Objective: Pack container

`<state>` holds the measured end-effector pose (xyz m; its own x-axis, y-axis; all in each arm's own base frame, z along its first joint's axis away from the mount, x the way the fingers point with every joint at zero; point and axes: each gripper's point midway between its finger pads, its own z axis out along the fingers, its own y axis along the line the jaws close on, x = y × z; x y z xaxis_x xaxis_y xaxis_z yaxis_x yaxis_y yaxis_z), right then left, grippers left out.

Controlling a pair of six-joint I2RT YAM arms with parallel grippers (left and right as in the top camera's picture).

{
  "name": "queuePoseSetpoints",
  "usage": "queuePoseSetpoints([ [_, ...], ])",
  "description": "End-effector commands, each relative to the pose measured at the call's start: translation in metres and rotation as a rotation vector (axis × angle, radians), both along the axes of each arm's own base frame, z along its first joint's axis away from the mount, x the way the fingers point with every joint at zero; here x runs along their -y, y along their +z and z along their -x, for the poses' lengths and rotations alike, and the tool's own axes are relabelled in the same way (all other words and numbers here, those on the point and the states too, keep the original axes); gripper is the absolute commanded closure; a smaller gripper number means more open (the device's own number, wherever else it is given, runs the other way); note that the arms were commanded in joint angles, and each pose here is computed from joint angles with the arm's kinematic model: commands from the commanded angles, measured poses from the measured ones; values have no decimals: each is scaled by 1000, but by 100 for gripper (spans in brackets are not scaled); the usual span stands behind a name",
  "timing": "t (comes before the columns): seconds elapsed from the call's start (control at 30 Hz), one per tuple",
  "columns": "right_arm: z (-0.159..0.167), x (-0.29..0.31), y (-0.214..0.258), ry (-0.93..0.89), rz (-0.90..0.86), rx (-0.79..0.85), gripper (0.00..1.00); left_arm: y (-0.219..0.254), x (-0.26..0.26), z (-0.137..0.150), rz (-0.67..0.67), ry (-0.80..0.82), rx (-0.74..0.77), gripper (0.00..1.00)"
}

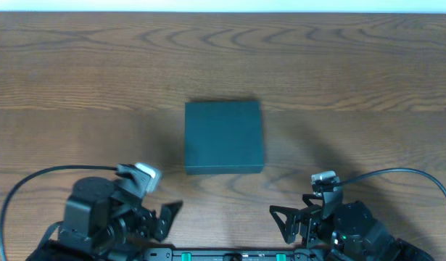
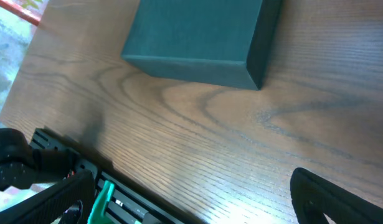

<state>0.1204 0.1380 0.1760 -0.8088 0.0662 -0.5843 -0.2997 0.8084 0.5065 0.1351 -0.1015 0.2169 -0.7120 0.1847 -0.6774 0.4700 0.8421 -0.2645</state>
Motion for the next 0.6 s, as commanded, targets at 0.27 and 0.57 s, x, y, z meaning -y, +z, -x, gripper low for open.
queuePoseSetpoints([
  [0.27,2,-1,7,8,-18,8,1,-32,-65,-70,-17,404,349,5],
  [0.57,2,-1,7,7,-18,7,1,-85,-70,-91,23,443,440,5],
])
